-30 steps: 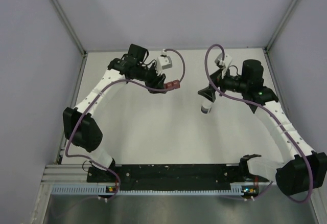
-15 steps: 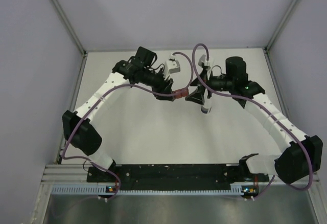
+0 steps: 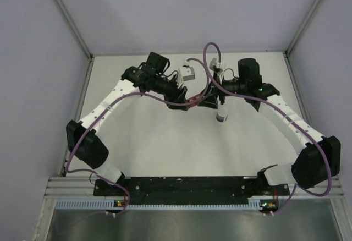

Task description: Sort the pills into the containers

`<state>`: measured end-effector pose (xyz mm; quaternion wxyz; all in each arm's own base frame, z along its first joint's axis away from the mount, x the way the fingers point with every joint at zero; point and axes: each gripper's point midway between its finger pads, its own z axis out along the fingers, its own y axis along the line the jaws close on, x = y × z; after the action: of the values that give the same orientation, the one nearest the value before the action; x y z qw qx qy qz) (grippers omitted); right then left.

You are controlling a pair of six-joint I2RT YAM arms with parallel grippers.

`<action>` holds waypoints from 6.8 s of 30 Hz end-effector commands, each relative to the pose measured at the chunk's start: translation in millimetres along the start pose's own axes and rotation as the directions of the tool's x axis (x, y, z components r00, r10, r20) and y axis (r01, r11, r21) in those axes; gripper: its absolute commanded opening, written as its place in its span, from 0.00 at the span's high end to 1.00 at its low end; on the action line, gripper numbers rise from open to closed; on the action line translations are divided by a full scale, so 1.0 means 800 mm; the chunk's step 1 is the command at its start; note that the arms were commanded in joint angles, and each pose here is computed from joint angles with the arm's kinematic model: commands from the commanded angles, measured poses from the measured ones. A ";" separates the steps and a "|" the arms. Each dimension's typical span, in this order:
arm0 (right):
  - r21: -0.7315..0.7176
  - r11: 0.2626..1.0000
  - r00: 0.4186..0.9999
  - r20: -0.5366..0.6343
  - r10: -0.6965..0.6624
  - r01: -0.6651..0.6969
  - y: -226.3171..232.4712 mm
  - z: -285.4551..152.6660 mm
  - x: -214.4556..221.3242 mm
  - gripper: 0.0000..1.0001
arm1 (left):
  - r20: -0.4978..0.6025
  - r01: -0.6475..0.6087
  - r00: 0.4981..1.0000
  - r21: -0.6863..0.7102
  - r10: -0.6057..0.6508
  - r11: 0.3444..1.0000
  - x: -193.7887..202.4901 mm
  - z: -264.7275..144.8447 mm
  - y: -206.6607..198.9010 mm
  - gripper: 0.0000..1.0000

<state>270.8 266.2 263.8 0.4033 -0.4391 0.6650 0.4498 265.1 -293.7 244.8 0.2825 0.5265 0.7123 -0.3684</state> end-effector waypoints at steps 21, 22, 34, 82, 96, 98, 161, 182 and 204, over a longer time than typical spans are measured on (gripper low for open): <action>-0.032 0.996 0.996 0.030 -0.079 0.080 0.013 -0.002 -0.017 0.48 | 0.017 -0.036 0.999 0.020 0.035 0.999 -0.011 0.008 -0.011 1.00; -0.033 0.996 0.997 0.030 -0.076 0.077 0.013 -0.001 -0.016 0.50 | 0.011 -0.035 0.999 0.020 0.035 0.999 -0.009 0.009 -0.011 1.00; -0.007 1.000 0.999 0.035 0.003 -0.002 0.005 0.003 -0.013 0.69 | -0.080 -0.100 0.993 -0.100 0.092 0.990 0.010 0.025 0.002 1.00; 0.322 0.945 0.998 -0.013 0.069 -0.061 -0.066 -0.007 0.019 0.37 | -0.183 -0.310 0.944 -0.201 0.275 0.929 0.026 0.030 -0.009 1.00; 0.390 0.918 0.997 0.054 0.060 -0.076 -0.083 -0.055 -0.004 0.33 | -0.374 -0.294 0.912 -0.315 0.167 0.903 0.091 0.040 0.042 1.00; 0.417 0.905 0.997 0.051 0.063 -0.078 -0.091 -0.066 0.002 0.32 | -0.400 -0.293 0.904 -0.322 0.151 0.900 0.109 0.046 0.050 1.00; 0.632 0.775 0.967 -0.201 0.156 0.007 -0.136 -0.103 0.169 0.29 | -0.331 -0.156 0.943 -0.512 -0.026 0.845 0.191 0.065 0.148 0.04; 0.644 0.764 0.904 -0.348 0.250 0.037 -0.161 -0.067 0.231 0.34 | -0.157 -0.141 0.985 -0.509 0.070 0.849 0.103 0.002 0.094 0.01; 0.634 0.773 0.910 -0.332 0.247 0.022 -0.168 -0.053 0.220 0.35 | -0.149 -0.128 0.987 -0.471 0.064 0.873 0.110 0.011 0.086 0.01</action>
<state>322.8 143.8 59.9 0.3223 -0.3145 0.8844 0.1223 302.9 -237.4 138.1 0.3522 0.5016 0.7806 -0.1223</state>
